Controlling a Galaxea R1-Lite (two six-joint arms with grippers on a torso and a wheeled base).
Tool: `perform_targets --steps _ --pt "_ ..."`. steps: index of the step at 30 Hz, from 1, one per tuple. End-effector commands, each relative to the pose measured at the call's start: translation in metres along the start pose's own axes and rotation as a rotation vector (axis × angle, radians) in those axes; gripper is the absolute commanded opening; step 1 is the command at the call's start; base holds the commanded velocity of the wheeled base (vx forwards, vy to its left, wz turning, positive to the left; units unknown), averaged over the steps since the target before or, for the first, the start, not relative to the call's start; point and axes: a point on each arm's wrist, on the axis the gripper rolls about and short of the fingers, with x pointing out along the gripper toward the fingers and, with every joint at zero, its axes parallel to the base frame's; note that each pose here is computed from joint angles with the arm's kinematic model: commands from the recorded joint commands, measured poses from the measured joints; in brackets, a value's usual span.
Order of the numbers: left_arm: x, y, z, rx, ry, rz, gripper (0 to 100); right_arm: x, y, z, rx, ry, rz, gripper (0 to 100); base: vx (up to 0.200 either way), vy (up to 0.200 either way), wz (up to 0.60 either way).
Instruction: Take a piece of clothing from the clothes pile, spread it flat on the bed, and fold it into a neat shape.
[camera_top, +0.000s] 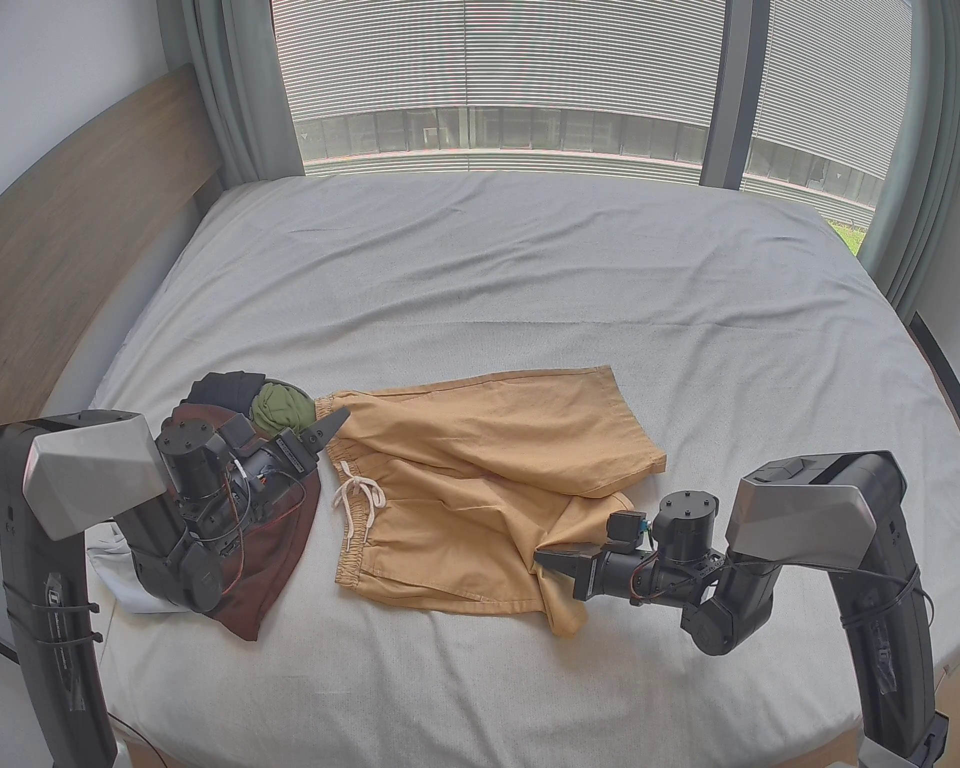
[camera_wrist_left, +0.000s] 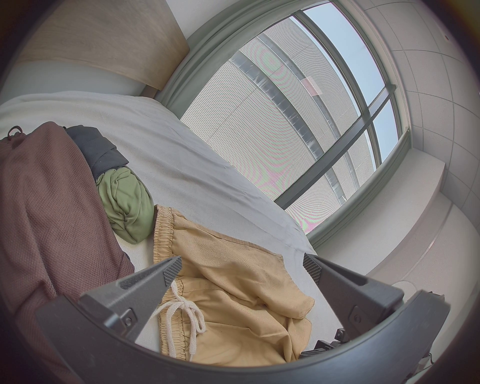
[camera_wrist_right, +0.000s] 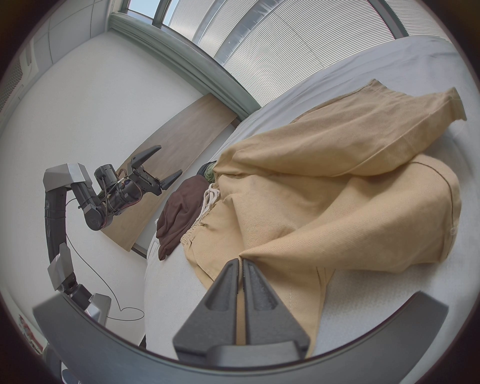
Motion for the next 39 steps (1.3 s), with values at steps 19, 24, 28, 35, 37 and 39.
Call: perform_targets --steps 19,24,28,35,37,39 --pt "0.001 0.002 -0.003 -0.003 0.007 0.004 100 -0.033 0.0 0.007 0.007 -0.074 -0.04 100 0.0 0.0 0.0" --pt "0.001 0.002 -0.003 -0.003 0.007 0.004 100 -0.072 -0.014 -0.012 0.105 -0.01 -0.17 100 0.0 0.0 0.0" --pt "0.001 0.003 -0.004 -0.004 0.009 0.006 100 -0.081 -0.008 -0.029 0.151 0.058 -0.188 100 0.0 0.0 0.0" --pt "0.002 0.004 -0.007 -0.006 0.015 0.01 100 -0.082 -0.004 -0.04 0.171 0.104 -0.179 100 0.0 0.0 0.0" --pt "0.002 0.004 -0.007 -0.006 0.015 0.01 100 -0.077 0.002 -0.042 0.177 0.114 -0.16 100 0.0 0.0 0.0" --pt "0.002 0.004 -0.007 -0.006 0.015 0.01 100 -0.074 0.007 -0.042 0.195 0.118 -0.145 100 0.0 0.0 0.0"
